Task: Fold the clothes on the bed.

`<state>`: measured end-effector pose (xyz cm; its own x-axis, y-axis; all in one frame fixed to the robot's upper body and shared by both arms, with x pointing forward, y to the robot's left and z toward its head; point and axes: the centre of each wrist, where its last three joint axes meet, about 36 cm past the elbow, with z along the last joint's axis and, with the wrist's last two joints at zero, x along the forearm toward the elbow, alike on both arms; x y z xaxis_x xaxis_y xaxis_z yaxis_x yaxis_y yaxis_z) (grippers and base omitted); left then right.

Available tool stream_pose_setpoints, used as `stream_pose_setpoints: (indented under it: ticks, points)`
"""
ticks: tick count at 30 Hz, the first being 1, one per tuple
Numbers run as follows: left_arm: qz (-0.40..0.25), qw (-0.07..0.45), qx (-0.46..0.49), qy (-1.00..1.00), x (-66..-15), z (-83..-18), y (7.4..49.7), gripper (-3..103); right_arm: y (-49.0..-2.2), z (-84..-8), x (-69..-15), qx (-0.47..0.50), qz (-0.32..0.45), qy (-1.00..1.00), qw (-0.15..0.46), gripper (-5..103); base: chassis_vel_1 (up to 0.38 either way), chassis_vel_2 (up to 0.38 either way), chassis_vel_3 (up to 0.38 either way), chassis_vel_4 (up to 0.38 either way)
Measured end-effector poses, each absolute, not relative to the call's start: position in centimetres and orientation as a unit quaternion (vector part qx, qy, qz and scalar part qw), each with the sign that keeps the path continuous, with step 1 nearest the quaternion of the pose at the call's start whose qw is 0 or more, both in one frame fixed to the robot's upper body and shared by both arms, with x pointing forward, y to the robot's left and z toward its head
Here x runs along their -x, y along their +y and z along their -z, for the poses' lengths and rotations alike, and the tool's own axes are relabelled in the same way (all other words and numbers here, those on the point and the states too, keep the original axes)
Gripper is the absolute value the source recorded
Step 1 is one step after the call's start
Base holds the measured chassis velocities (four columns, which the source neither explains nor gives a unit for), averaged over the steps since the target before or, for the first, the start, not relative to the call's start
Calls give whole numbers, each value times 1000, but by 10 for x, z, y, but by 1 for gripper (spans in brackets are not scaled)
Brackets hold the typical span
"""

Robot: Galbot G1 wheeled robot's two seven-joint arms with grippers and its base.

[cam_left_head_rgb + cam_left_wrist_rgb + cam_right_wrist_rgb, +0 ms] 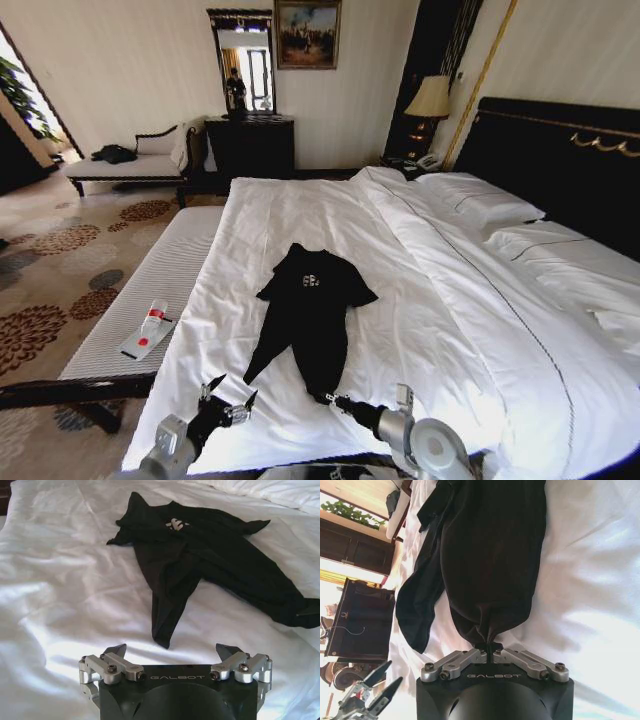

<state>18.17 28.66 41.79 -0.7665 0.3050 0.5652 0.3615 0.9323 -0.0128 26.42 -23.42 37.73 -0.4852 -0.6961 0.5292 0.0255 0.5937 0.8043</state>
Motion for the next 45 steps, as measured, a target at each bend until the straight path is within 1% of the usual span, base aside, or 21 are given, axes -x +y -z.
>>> stream_pose_setpoints:
  ticks: [8,16,30,31,32,34,36,37,38,39,41,42,45]
  points:
    - [33,292,161,-942,-192,-388,285,100,-236,-378,-266,-218,391,-769,456,0,0,0,0,0]
    - [-14,277,156,-948,-207,-383,277,100,-237,-381,-265,-217,388,-772,454,0,0,0,0,0]
    - [-10,275,165,-947,-232,-372,276,100,-233,-382,-263,-219,386,-773,454,0,0,0,0,0]
    - [-11,276,165,-947,-232,-370,274,103,-234,-383,-263,-219,385,-773,453,0,0,0,0,0]
    - [-11,276,165,-947,-232,-370,274,103,-234,-383,-263,-219,385,-773,453,0,0,0,0,0]
    - [-11,277,164,-947,-231,-369,273,100,-234,-384,-263,-219,385,-775,452,0,0,0,0,0]
    - [-9,278,162,-947,-230,-367,272,91,-234,-385,-263,-220,384,-775,451,0,0,0,0,0]
    - [-9,278,162,-947,-230,-367,272,91,-234,-385,-263,-220,384,-775,451,0,0,0,0,0]
    - [-9,278,160,-947,-229,-366,272,86,-234,-385,-263,-220,384,-775,451,0,0,0,0,0]
    - [-9,279,158,-947,-228,-366,271,86,-234,-385,-263,-219,383,-776,451,0,0,0,0,0]
    - [-11,279,156,-947,-227,-365,270,75,-234,-385,-263,-219,383,-776,451,0,0,0,0,0]
    - [-11,279,156,-947,-227,-365,270,75,-234,-385,-263,-219,383,-776,451,0,0,0,0,0]
    - [-15,281,154,-947,-225,-364,268,58,-232,-385,-262,-220,382,-776,451,0,0,0,0,0]
